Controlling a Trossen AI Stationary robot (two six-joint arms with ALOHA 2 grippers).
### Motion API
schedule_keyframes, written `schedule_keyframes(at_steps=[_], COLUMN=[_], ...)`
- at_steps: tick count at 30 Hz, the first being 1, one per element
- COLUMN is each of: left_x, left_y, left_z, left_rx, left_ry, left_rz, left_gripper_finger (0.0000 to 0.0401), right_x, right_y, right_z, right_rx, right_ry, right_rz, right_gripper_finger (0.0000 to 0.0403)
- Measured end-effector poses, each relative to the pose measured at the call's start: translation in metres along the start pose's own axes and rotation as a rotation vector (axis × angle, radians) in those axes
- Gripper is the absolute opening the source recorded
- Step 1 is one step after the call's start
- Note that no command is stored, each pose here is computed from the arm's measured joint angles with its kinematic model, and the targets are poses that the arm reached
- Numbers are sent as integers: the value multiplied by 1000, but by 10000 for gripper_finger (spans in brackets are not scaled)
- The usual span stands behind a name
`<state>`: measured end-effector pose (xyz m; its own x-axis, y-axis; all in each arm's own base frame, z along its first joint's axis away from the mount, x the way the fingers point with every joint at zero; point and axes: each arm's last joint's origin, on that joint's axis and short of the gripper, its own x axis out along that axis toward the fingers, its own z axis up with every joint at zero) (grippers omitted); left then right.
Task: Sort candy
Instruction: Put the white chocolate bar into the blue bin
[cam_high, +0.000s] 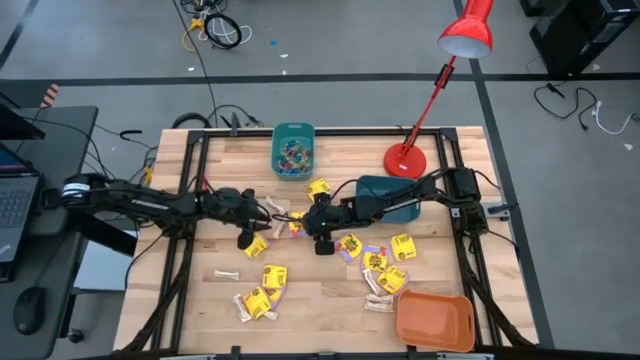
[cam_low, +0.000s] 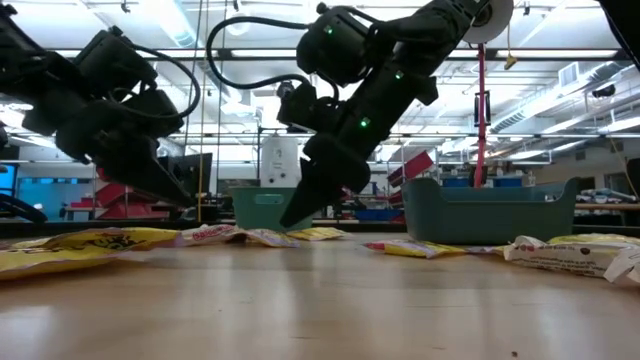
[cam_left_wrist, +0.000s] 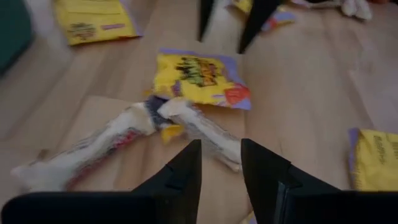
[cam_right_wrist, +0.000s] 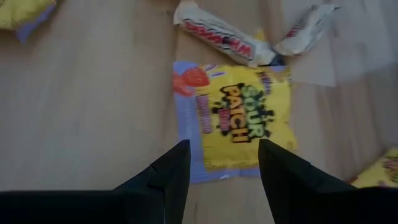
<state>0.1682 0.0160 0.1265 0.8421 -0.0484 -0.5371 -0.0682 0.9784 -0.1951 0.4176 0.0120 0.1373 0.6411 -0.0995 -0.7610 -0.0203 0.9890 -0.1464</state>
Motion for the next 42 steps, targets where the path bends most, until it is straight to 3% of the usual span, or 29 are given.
schedule_keyframes(at_steps=[8, 13, 17, 33, 42], left_x=[9, 15, 19, 22, 26], left_y=[-3, -5, -7, -24, -32], left_z=[-7, -11, -12, -11, -4], left_rx=[-38, -27, -48, -108, -71], left_ry=[53, 59, 49, -3, -3], left_rz=[-14, 77, 113, 90, 194], left_gripper_finger=[167, 187, 188, 188, 188], right_x=[-2, -2, -2, -2, -1], right_y=[-4, -4, -3, -6, -10], right_z=[1, 1, 1, 5, 5], right_rx=[11, 28, 40, 50, 55], right_ry=[-1, -1, -3, -45, -42], right_rz=[-91, -94, -94, -118, -125], right_gripper_finger=[174, 174, 174, 174, 174])
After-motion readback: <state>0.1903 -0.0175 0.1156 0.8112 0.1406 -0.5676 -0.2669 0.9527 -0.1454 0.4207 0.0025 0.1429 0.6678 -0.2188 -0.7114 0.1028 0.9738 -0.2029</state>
